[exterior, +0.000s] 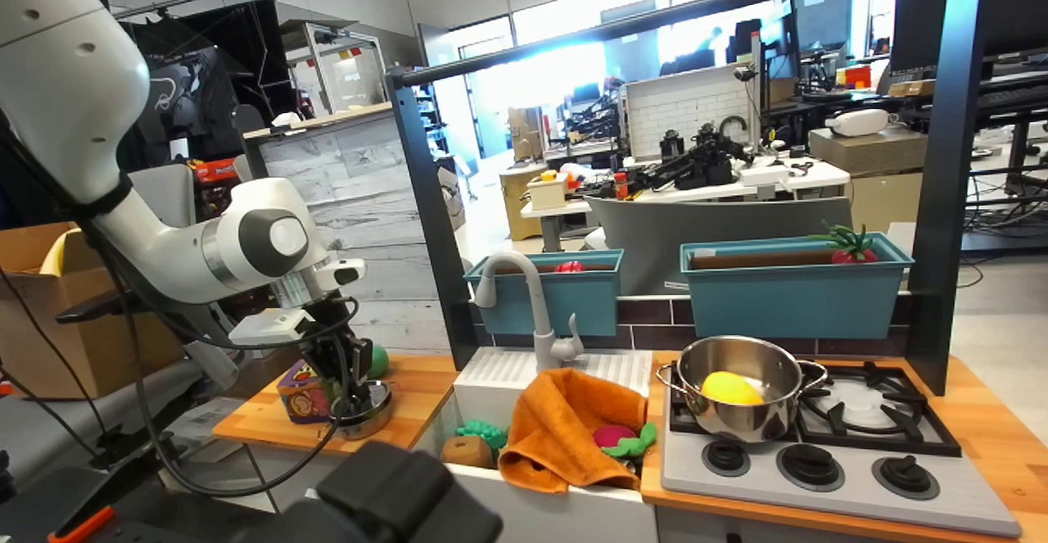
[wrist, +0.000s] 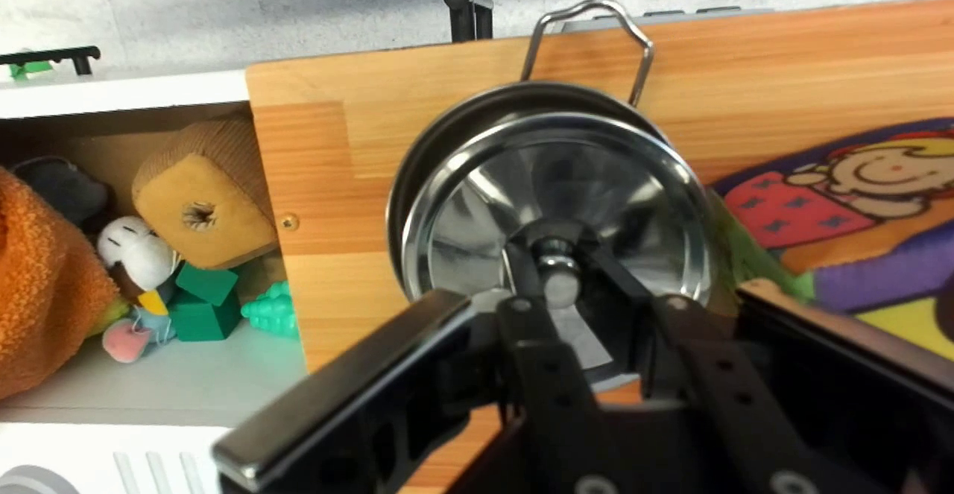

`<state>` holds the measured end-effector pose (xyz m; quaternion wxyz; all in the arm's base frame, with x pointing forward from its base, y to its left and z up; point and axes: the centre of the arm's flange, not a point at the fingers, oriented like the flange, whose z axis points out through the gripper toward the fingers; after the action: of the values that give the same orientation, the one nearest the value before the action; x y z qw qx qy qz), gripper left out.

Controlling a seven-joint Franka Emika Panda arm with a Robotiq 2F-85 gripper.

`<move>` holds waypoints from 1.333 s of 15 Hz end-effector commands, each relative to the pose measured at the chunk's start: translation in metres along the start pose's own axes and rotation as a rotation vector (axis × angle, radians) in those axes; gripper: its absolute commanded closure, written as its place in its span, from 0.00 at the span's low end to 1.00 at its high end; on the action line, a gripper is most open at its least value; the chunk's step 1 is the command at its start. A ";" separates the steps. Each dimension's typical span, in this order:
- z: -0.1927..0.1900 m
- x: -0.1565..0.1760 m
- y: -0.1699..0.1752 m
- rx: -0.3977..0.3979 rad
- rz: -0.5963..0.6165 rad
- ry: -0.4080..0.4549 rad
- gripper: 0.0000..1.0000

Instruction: Pick up the lid from the counter and put it on the pot

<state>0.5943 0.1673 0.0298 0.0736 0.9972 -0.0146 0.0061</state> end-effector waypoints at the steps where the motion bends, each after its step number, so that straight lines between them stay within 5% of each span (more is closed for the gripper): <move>1: 0.006 -0.002 -0.007 -0.034 -0.018 -0.012 0.95; 14: 0.005 -0.006 0.002 -0.035 -0.011 -0.009 0.95; 15: 0.004 -0.005 0.002 -0.034 -0.009 -0.010 0.54; 20: 0.002 -0.003 0.007 -0.038 0.000 0.001 0.25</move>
<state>0.5930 0.1617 0.0259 0.0834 0.9964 -0.0144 0.0048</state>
